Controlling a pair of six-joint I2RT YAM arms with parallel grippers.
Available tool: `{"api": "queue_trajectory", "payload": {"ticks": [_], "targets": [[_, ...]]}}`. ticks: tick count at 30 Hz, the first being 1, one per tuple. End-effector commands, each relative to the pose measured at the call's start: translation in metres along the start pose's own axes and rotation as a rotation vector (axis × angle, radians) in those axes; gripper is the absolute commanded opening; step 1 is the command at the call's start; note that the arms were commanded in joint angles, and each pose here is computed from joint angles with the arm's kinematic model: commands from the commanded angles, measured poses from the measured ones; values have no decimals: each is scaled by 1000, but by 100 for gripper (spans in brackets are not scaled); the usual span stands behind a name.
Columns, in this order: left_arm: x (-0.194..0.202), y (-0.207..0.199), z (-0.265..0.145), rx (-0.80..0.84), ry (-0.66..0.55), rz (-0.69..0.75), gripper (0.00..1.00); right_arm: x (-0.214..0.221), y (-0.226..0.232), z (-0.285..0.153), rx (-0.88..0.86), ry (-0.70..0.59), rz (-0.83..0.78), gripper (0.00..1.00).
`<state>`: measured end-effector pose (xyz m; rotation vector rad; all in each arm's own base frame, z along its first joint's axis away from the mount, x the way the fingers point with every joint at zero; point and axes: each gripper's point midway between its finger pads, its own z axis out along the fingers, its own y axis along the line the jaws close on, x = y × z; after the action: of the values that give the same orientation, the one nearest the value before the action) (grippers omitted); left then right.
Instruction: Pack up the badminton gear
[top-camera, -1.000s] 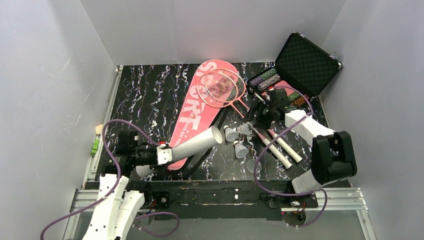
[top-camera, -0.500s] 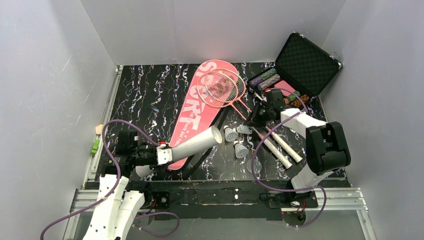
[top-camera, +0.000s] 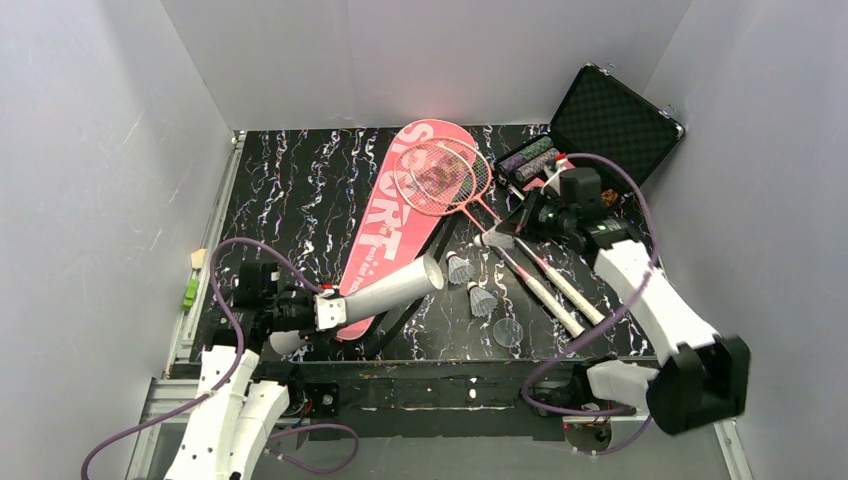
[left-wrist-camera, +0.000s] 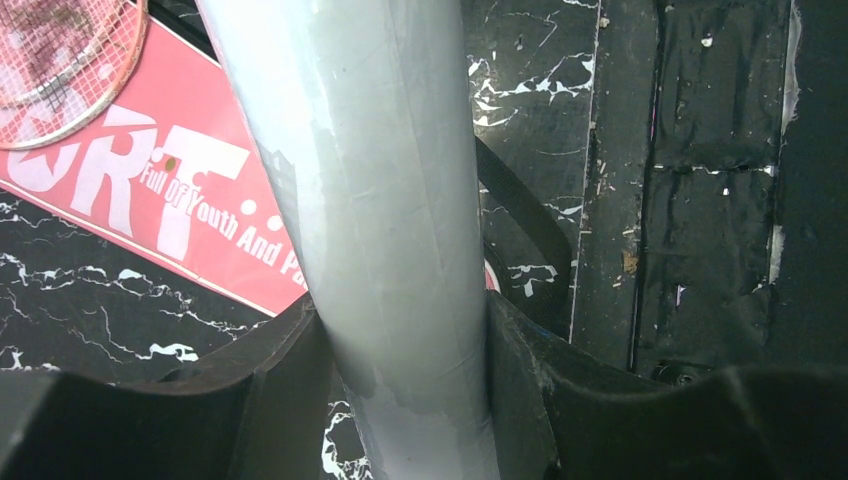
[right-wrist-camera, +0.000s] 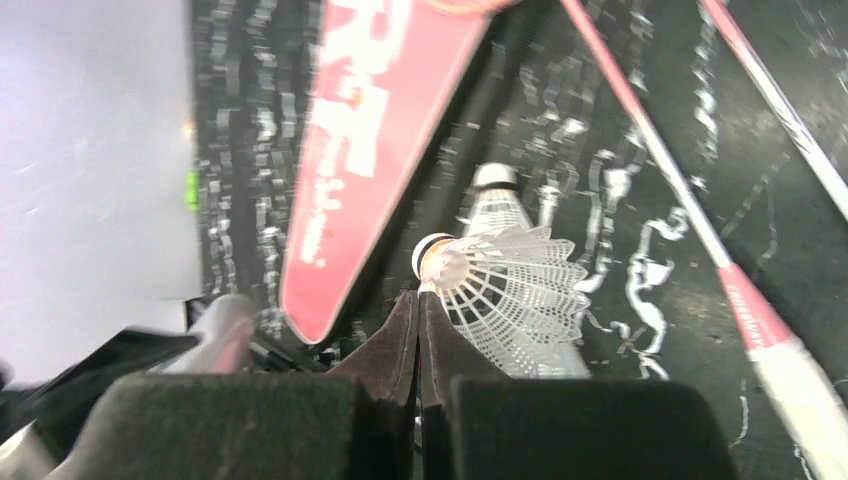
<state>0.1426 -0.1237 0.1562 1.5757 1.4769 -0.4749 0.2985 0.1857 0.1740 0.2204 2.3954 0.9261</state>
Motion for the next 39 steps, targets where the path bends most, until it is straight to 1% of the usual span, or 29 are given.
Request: {"api": "queue_trajectory", "payload": {"ticks": [1,6,10,16,27,35,38,39], "targets": [[1,6,4,-4,-16,31,2,-7,61,-61,-122,-81,-98,1],[4,9,6,-3,-8,24,1,27,109,-99,-226,-40,-199,1],[6,10,6,-8,0,28,1,52,129,-117,-273,-12,-250,1],[5,10,6,-10,-4,32,1,66,157,-133,-342,6,-288,1],[1,9,5,-14,-19,33,1,74,187,-117,-411,18,-298,1],[1,8,6,-9,-23,30,1,88,210,-104,-487,-2,-280,1],[0,9,5,-11,-26,34,1,96,212,-98,-498,21,-273,1],[-1,9,5,-12,-27,34,1,99,211,-96,-495,33,-266,6]]}}
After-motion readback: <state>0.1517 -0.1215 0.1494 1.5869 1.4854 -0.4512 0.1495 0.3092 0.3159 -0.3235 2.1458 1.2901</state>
